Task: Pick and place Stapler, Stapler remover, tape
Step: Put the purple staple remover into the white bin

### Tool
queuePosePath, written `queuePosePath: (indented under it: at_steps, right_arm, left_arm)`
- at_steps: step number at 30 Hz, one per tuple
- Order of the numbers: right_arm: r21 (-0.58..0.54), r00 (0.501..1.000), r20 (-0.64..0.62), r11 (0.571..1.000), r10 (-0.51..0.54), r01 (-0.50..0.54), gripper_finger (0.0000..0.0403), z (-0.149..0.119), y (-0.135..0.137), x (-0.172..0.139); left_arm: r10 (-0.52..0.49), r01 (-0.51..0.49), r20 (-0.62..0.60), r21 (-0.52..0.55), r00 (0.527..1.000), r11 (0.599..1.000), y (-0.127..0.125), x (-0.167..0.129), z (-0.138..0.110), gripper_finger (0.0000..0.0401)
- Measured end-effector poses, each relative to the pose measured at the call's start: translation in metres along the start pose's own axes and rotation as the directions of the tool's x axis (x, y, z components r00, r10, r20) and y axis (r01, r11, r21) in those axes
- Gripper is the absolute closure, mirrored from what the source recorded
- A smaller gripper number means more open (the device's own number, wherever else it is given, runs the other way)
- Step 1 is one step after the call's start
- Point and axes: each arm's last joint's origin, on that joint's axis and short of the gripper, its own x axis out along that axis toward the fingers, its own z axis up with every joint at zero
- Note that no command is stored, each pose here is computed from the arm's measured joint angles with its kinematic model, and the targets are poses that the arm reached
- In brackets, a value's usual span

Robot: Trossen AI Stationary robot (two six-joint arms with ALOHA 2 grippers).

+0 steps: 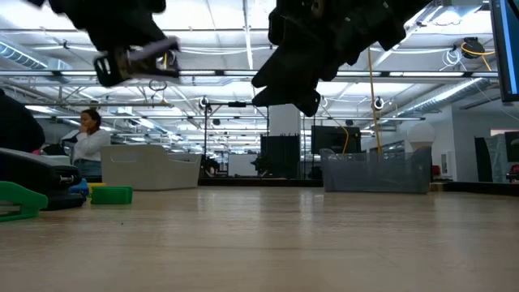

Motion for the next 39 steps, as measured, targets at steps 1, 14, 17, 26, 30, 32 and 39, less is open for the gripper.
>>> queuePosePath:
  at_steps: [1, 14, 17, 26, 30, 32, 39]
  right_arm:
    - [0.002, 1.0, 0.0, 1.0, -0.003, 0.003, 0.026, 0.0, -0.001, 0.0]
    - [-0.129, 0.997, 0.029, 0.989, -0.075, 0.078, 0.0268, 0.019, -0.019, -0.034]
    - [-0.183, 0.995, 0.059, 0.979, -0.084, 0.094, 0.0268, 0.027, -0.018, -0.051]
    - [-0.219, 0.939, 0.186, 0.92, -0.288, 0.325, 0.027, 0.021, -0.017, -0.101]
    - [-0.174, 0.932, 0.249, 0.935, -0.263, 0.31, 0.0268, -0.002, -0.019, -0.123]
    - [-0.143, 0.925, 0.289, 0.944, -0.247, 0.297, 0.0267, -0.015, -0.021, -0.134]
    - [-0.057, 0.884, 0.428, 0.971, -0.188, 0.234, 0.0268, -0.057, -0.027, -0.164]
  left_arm:
    - [0.016, -0.016, -0.04, 0.009, 0.999, 1.0, -0.006, -0.004, 0.002, 0.0401]
    - [0.121, -0.157, -0.332, -0.084, 0.935, 0.984, -0.059, -0.046, -0.014, 0.0401]
    - [0.124, -0.177, -0.365, -0.117, 0.923, 0.977, -0.065, -0.049, -0.026, 0.0401]
    - [0.15, -0.234, -0.426, -0.151, 0.892, 0.961, -0.077, -0.039, -0.053, 0.0401]
    - [0.155, -0.248, -0.443, -0.159, 0.883, 0.956, -0.08, -0.033, -0.06, 0.0401]
    - [0.148, -0.247, -0.452, -0.168, 0.879, 0.954, -0.081, -0.033, -0.062, 0.0401]
    - [0.129, -0.245, -0.479, -0.188, 0.869, 0.951, -0.083, -0.034, -0.064, 0.0401]
